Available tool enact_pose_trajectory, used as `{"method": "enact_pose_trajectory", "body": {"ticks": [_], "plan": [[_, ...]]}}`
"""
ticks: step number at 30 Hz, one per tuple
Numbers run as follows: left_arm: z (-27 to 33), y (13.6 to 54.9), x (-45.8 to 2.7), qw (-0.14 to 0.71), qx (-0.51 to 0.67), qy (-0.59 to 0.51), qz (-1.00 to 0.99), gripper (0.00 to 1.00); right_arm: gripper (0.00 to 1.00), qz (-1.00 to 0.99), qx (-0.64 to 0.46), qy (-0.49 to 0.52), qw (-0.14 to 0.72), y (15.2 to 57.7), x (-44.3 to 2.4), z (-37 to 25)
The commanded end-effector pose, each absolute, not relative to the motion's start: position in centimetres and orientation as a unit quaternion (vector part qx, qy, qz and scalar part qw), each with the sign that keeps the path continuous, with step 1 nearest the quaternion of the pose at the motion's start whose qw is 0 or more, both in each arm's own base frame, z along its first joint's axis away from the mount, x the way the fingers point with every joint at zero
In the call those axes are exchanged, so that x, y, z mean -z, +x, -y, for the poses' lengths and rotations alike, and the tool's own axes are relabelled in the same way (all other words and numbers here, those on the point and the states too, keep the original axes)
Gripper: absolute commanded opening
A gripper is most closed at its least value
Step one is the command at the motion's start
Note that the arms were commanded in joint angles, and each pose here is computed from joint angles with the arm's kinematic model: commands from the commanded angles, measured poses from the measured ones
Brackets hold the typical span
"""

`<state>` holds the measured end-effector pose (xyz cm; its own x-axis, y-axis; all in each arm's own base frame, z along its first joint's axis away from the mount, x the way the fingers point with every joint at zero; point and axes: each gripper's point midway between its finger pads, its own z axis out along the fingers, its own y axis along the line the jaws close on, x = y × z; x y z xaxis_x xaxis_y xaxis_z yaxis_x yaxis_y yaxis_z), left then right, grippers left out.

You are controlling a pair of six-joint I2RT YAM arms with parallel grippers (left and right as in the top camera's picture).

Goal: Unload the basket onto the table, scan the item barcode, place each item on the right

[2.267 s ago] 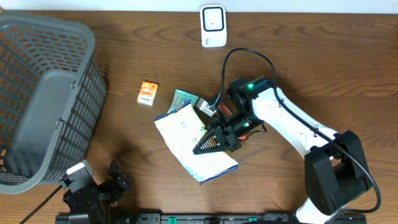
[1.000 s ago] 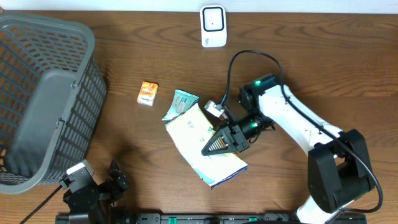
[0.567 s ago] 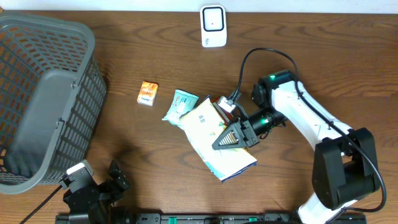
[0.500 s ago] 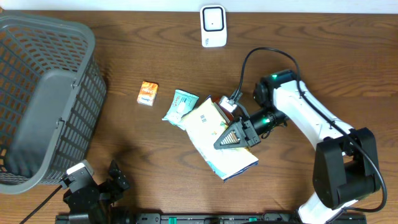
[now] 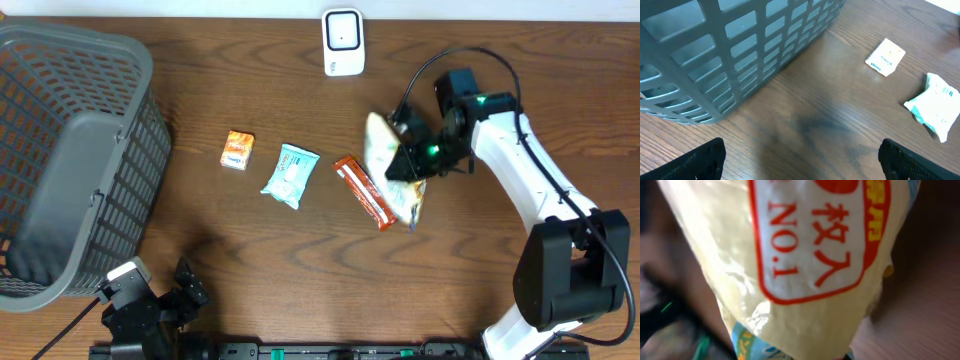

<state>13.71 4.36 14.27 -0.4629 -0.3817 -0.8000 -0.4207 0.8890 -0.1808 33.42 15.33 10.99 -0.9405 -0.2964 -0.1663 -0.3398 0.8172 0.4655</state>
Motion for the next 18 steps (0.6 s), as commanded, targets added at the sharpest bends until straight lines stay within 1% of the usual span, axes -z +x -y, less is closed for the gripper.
{"method": "enact_pose_trajectory", "body": {"ticks": [1,3,9,18], "plan": [[-4.5,13.7,-14.3,0.463,-0.024,-0.238,-0.853,0.98,0.01,-0.981,-0.135,-0.088,0.107,37.3,-13.3,-12.2],[-4.5,13.7,-14.3,0.463,-0.024,-0.238,-0.853,0.98,0.01,-0.981,-0.093,-0.072,0.156,39.7,-14.7,-11.0],[-4.5,13.7,-14.3,0.463,-0.024,-0.238,-0.853,0.98,0.01,-0.970,-0.041,-0.062,0.231,43.2,-16.5,-9.5],[-4.5,13.7,-14.3,0.463,-0.024,-0.238,-0.853,0.98,0.01,-0.948,-0.020,-0.098,0.301,47.3,-16.9,-12.0]]}}
